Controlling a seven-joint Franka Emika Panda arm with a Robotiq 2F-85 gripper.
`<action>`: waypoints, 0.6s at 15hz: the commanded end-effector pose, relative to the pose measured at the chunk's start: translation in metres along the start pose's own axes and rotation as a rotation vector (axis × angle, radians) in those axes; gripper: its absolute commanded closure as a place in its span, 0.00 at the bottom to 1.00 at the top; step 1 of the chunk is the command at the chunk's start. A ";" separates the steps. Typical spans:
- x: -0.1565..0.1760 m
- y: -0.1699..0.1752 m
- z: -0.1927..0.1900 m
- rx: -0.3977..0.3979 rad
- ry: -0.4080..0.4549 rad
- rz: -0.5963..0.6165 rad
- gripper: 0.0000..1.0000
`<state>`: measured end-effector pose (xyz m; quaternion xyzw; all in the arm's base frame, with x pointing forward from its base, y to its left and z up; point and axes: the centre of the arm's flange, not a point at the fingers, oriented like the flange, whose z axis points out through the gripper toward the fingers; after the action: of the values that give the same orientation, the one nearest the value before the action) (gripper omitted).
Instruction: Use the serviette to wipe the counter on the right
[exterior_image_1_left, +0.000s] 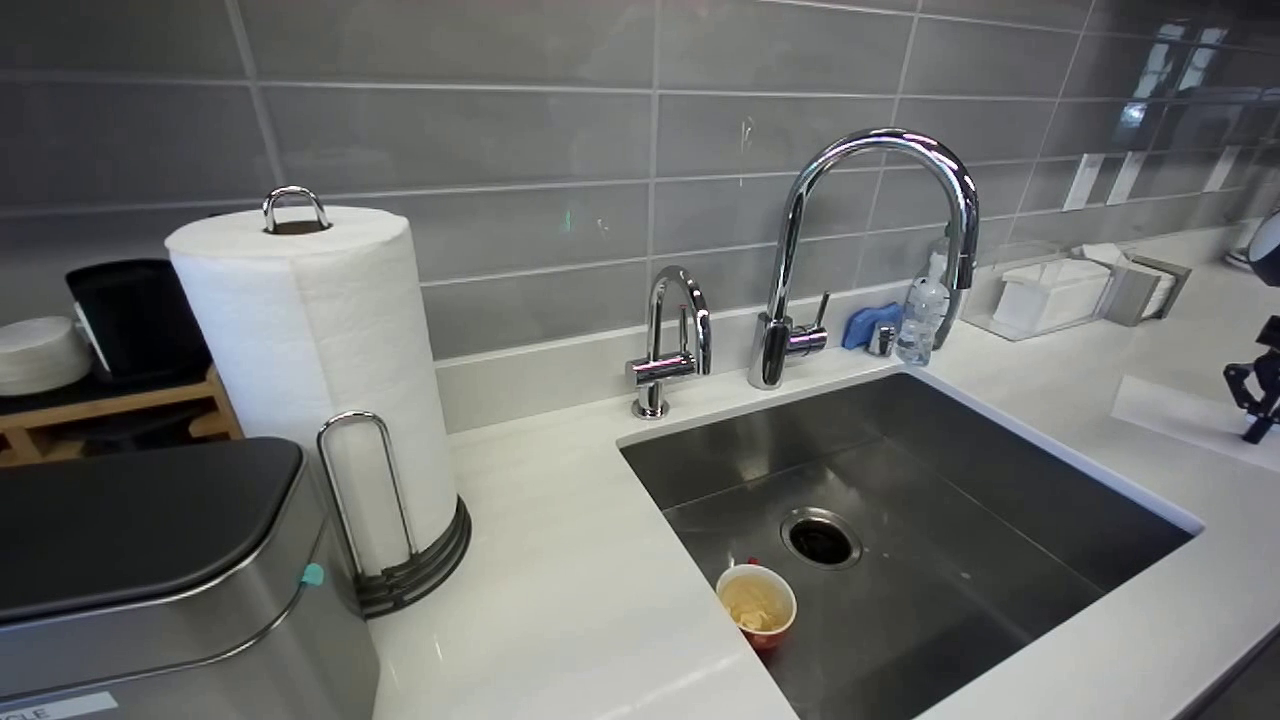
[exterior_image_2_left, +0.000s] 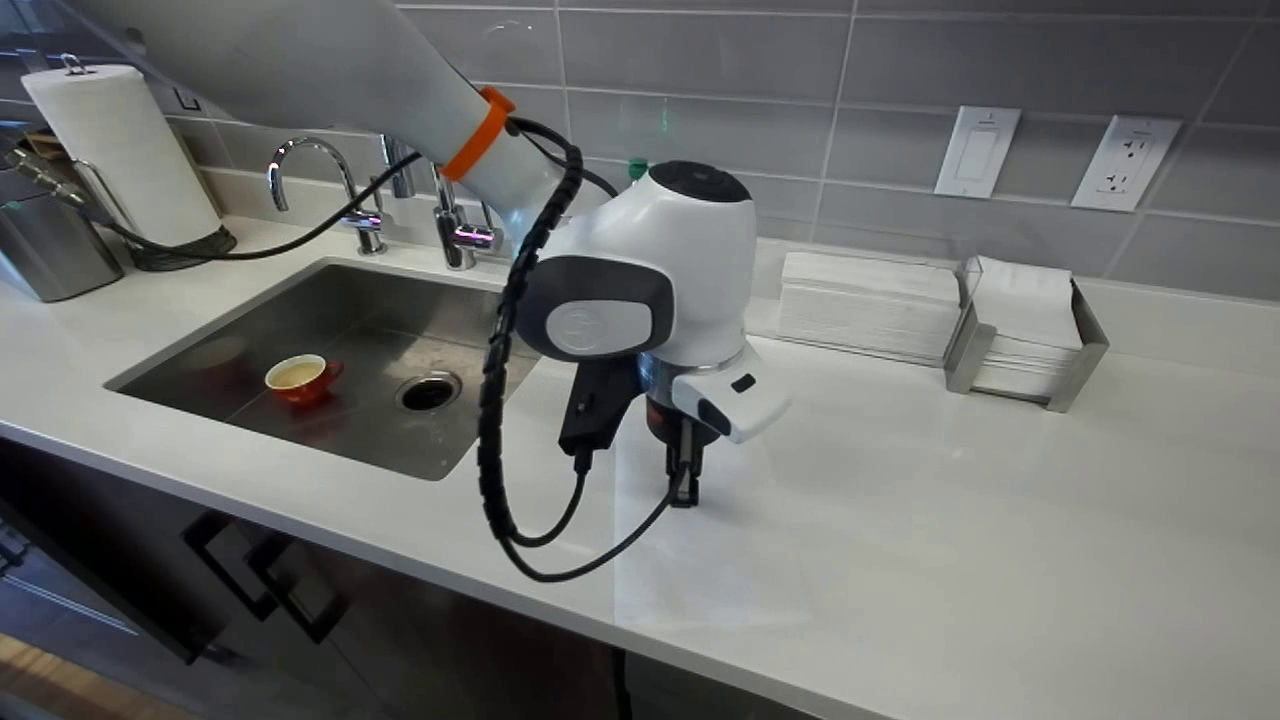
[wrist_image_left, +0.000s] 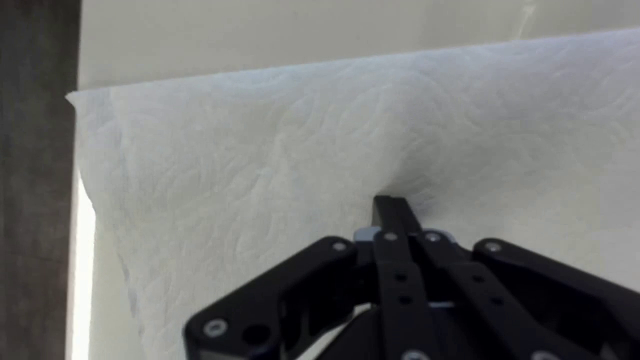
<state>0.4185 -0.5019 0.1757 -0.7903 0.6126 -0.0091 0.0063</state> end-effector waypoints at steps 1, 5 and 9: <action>0.019 -0.037 0.023 0.073 0.099 0.030 1.00; -0.008 -0.086 0.017 0.207 0.040 -0.069 1.00; -0.047 -0.102 0.011 0.178 -0.106 -0.234 1.00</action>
<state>0.5157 -0.4494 0.1743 -0.8291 0.5484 -0.0740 0.0802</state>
